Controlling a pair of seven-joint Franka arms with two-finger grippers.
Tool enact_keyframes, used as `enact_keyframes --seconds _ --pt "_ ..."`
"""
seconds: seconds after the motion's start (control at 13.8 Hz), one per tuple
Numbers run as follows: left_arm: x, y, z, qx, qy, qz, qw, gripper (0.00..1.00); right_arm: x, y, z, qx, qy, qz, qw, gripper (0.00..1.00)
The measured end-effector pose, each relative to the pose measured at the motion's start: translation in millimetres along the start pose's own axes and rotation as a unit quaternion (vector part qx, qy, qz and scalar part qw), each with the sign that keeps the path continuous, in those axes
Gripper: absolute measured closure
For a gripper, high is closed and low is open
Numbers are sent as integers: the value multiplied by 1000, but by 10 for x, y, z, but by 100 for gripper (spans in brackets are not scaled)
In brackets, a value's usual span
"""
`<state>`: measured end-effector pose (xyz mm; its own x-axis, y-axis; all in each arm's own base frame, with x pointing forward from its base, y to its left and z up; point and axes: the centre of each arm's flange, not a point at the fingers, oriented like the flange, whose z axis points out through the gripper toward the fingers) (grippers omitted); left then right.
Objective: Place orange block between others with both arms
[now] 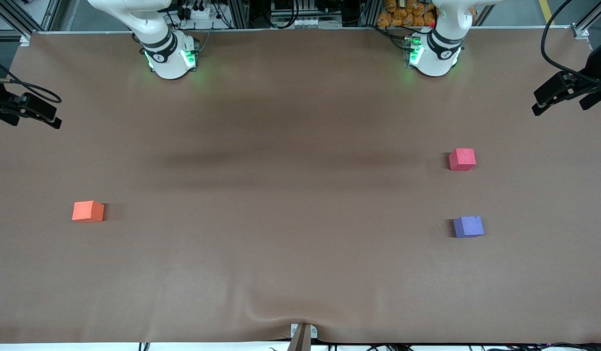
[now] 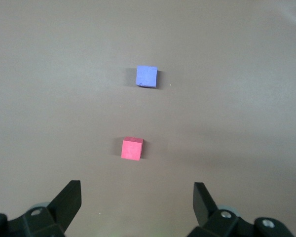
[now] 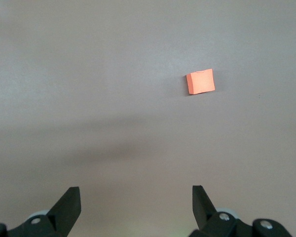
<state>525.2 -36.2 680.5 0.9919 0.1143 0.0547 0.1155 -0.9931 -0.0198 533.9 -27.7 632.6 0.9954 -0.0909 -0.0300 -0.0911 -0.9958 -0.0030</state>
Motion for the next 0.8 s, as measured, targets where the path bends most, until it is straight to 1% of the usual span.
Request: enact_keyframes --seconds 0.36,0.8 --pt "3 -1 25 1 -5 0 1000 0 0 0 0 0 0 0 1000 0" --pt "-31 -12 49 3 -21 8 1000 0 0 0 0 0 0 0 1000 0"
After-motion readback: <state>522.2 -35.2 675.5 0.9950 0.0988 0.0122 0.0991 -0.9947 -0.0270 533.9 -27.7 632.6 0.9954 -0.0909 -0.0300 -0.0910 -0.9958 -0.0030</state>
